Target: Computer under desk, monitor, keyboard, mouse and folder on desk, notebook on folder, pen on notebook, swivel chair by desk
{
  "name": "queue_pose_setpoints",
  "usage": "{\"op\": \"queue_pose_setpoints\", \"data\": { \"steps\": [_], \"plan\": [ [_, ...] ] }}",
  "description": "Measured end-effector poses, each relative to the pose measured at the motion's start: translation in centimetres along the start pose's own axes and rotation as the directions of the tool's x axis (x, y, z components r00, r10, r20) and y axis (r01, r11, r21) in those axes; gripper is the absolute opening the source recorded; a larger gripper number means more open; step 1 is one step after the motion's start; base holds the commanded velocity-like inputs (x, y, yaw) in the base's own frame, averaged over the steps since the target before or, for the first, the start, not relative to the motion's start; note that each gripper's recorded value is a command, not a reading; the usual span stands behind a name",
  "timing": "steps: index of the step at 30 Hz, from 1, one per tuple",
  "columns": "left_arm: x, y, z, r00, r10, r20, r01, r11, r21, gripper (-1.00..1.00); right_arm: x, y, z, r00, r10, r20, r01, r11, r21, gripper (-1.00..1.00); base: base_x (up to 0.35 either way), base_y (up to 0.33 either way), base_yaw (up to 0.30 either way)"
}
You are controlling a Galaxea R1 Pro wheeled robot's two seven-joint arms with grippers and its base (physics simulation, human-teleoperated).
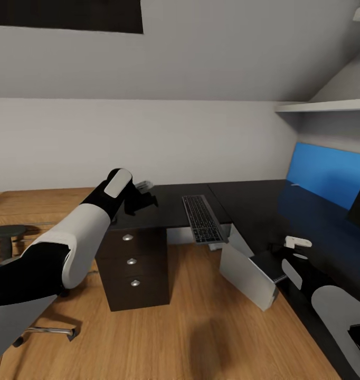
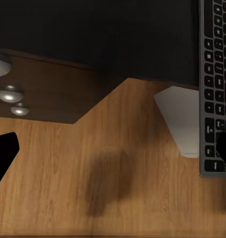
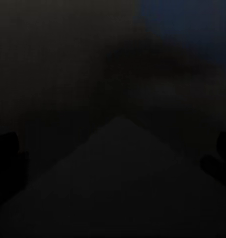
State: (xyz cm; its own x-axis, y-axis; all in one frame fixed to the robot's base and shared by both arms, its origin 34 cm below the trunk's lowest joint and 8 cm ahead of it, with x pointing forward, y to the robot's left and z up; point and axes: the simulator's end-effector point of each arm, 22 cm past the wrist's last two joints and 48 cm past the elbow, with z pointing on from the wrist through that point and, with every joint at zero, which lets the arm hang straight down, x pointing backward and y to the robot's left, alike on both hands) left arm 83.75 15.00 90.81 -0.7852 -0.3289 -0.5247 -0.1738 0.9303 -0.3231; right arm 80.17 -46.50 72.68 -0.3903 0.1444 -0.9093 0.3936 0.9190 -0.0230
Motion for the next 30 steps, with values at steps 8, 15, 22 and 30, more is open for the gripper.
{"op": "queue_pose_setpoints", "data": {
  "steps": [8, 15, 22, 30],
  "plan": [
    [0.06, 0.46, 0.16, 1.0, -0.004, -0.005, 0.004, 1.0, -0.008, 1.0, 0.02, -0.03, 0.01, 1.0, -0.001, 0.0, 0.001, 1.0, 0.0, 1.0, -0.125, 0.0, 0.0],
    [0.02, 0.58, 0.14, 1.0, -0.005, -0.004, 0.004, 1.0, -0.009, 1.0, 0.01, -0.02, -0.01, 1.0, -0.001, 0.0, 0.001, 1.0, 0.001, 1.0, -0.013, 0.0, 0.0],
    [0.01, 0.56, 0.18, 1.0, -0.005, -0.005, 0.005, 1.0, -0.008, 1.0, 0.02, 0.01, 0.02, 1.0, -0.005, 0.0, 0.005, 1.0, 0.001, 1.0, -0.123, 0.037, 0.0],
    [-0.01, 0.62, 0.14, 1.0, -0.003, -0.003, 0.003, 1.0, -0.011, 1.0, -0.01, 0.05, -0.02, 1.0, -0.006, 0.001, 0.006, 1.0, 0.0, 1.0, -0.037, 0.015, 0.0]
  ]
}}
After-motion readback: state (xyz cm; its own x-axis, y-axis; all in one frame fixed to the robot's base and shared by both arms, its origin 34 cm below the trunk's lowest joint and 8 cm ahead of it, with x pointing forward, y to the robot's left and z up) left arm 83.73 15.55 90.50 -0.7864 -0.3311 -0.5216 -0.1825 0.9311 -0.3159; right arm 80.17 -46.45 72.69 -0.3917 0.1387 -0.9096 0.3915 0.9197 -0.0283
